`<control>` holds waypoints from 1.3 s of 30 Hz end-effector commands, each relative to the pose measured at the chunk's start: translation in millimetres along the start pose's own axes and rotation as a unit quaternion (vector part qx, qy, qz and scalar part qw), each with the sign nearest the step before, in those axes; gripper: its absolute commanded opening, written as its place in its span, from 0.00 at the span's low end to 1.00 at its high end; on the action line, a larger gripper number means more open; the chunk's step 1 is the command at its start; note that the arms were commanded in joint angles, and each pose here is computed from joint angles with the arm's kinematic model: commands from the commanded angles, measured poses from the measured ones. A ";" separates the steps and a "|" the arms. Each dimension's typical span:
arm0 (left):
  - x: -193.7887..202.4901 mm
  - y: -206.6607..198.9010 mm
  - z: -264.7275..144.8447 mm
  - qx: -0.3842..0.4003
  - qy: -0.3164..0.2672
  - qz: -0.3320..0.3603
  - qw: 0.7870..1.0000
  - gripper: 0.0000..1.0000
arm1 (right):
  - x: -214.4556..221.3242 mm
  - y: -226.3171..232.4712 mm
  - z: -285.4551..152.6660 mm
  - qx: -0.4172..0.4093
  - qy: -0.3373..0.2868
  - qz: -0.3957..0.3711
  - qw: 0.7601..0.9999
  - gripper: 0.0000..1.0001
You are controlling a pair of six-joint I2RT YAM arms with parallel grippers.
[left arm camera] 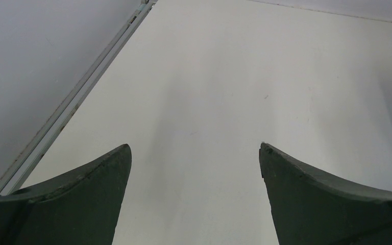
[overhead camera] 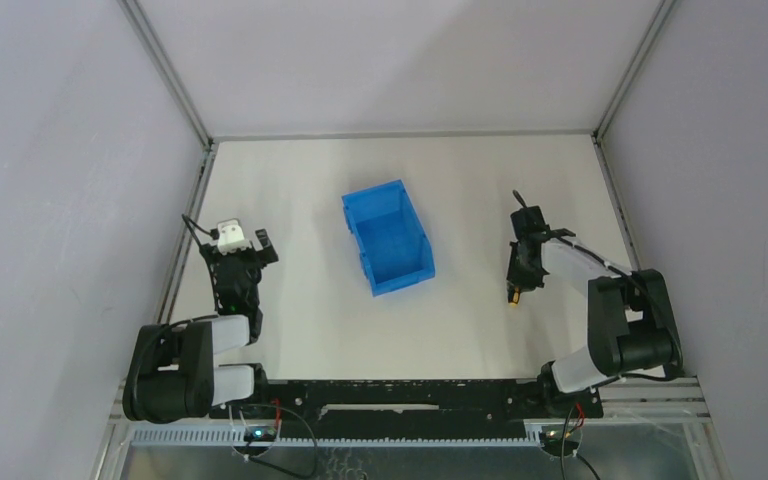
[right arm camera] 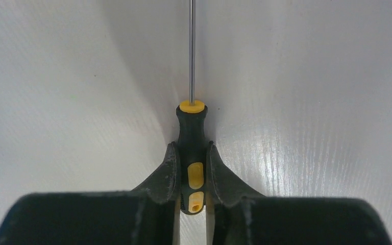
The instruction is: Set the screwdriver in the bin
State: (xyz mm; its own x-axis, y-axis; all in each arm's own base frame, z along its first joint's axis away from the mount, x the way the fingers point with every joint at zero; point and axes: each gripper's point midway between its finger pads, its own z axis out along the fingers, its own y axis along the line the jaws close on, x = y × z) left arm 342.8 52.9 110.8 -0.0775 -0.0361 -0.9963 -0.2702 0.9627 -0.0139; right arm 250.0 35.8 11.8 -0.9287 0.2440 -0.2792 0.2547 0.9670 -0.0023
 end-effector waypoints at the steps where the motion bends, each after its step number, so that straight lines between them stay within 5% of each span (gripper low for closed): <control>1: -24.8 -2.7 7.6 0.003 -0.036 -0.001 0.999 1.00 | -17.4 -0.8 -11.6 -0.005 -0.039 0.002 0.999 0.11; 11: -25.3 -3.3 7.7 0.004 -0.036 -0.001 0.999 1.00 | -64.5 19.3 -94.0 -0.052 -0.125 -0.021 0.991 0.10; 24: -25.2 -3.2 7.7 0.003 -0.036 -0.001 0.999 1.00 | -61.2 200.0 -174.6 -0.240 -0.155 -0.156 0.945 0.09; 33: -25.2 -3.2 7.7 0.004 -0.036 -0.001 0.999 1.00 | -51.1 291.4 -144.1 -0.239 -0.124 -0.177 0.947 0.07; 39: -25.1 -3.1 7.7 0.004 -0.036 -0.001 0.999 1.00 | -48.3 309.2 -97.7 -0.202 -0.117 -0.146 0.961 0.09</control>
State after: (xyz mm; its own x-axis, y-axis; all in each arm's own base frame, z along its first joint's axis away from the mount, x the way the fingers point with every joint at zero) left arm 342.8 52.9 110.8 -0.0775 -0.0361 -0.9963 -0.2702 0.9627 -0.0139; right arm 326.5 318.9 117.8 -0.8641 -0.1246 -0.4877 -0.2657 0.9358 0.2316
